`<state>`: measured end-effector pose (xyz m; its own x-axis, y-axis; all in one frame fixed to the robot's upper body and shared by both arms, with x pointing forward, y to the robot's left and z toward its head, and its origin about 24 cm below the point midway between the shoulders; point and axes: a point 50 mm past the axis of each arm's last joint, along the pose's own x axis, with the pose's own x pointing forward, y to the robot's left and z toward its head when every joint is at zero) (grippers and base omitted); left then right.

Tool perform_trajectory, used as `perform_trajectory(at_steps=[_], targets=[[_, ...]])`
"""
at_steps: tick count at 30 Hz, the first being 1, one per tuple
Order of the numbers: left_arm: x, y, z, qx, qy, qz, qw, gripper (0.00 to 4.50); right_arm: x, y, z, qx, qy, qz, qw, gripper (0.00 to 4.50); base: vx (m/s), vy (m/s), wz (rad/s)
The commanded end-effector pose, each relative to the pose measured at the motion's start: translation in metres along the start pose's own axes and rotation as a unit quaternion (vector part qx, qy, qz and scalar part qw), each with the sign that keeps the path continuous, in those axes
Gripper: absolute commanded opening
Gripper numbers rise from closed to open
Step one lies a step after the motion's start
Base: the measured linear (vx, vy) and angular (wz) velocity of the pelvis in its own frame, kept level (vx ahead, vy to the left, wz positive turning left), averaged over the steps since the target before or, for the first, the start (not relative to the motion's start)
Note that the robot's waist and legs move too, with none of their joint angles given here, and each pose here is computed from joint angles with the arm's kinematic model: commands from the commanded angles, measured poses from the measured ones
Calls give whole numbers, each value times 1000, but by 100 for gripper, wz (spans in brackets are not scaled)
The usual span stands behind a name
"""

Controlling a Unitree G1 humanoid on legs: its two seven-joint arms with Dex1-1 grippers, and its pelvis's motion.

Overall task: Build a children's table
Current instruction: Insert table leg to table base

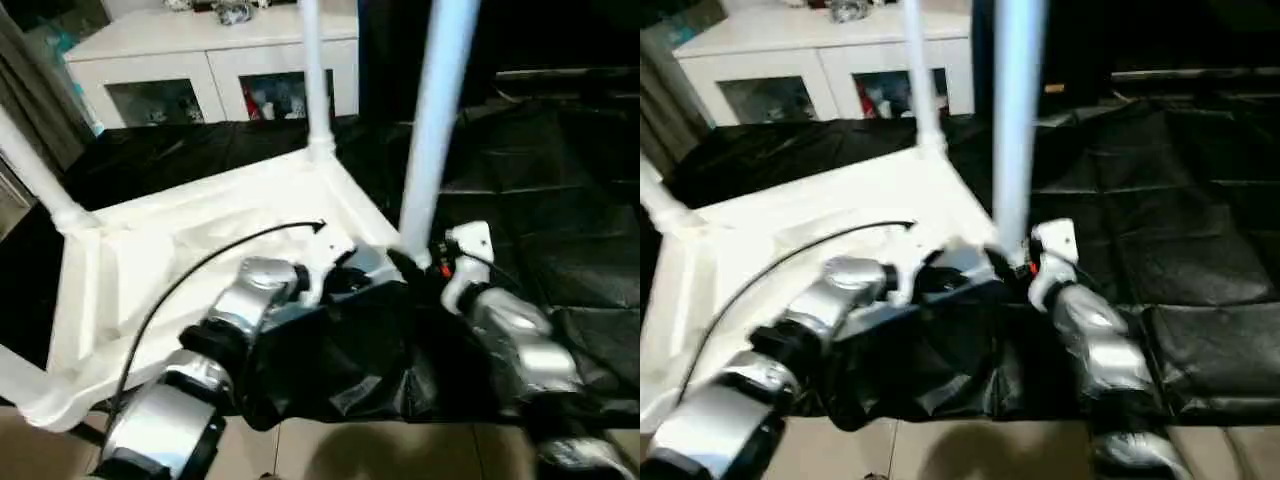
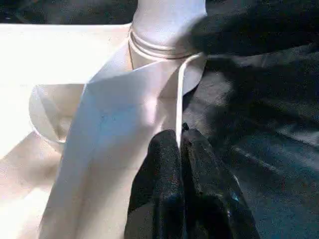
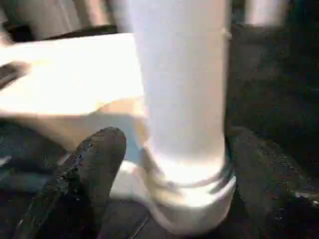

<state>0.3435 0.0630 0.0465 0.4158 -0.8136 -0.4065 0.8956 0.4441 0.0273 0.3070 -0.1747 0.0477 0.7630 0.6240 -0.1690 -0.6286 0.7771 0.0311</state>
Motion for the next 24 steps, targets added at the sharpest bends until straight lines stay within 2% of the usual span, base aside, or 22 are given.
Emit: perform_trajectory(at_steps=[1,3,6,7,11,13,14,15,17,19,22,24], targets=[[-3,8,17,20,-32,26,999,0,0,20,-5,7,20,104,994,356,0,0,0],[-5,9,16,23,-34,22,999,0,-17,8,1,1,28,118,993,356,0,0,0],[-5,8,16,27,-38,10,999,0,-35,-1,5,-13,39,133,990,356,0,0,0],[-5,5,17,35,-45,-1,998,0,-51,-7,11,-18,50,148,987,356,0,0,0],[-3,1,18,47,-55,-15,997,0,-61,-9,16,-22,56,161,985,356,0,0,0],[-2,-1,20,44,-62,-21,997,0,-59,-7,18,-21,48,160,986,356,0,0,0],[-2,-2,21,39,-68,-28,996,28,-56,-3,19,-19,43,165,985,366,0,0,0],[-2,-3,23,33,-75,-34,996,28,-52,3,19,-15,39,175,984,366,0,0,0],[-3,-4,24,31,-79,-37,996,58,-49,7,19,-12,36,184,982,370,0,0,0],[-5,-2,28,30,-88,-33,995,62,-45,13,19,-7,32,197,980,370,0,0,0],[-16,5,34,27,-102,-12,994,100,-36,21,21,-4,23,207,978,370,0,0,0],[-30,12,33,14,-96,8,995,103,-28,27,21,1,13,205,979,370,0,0,0]])
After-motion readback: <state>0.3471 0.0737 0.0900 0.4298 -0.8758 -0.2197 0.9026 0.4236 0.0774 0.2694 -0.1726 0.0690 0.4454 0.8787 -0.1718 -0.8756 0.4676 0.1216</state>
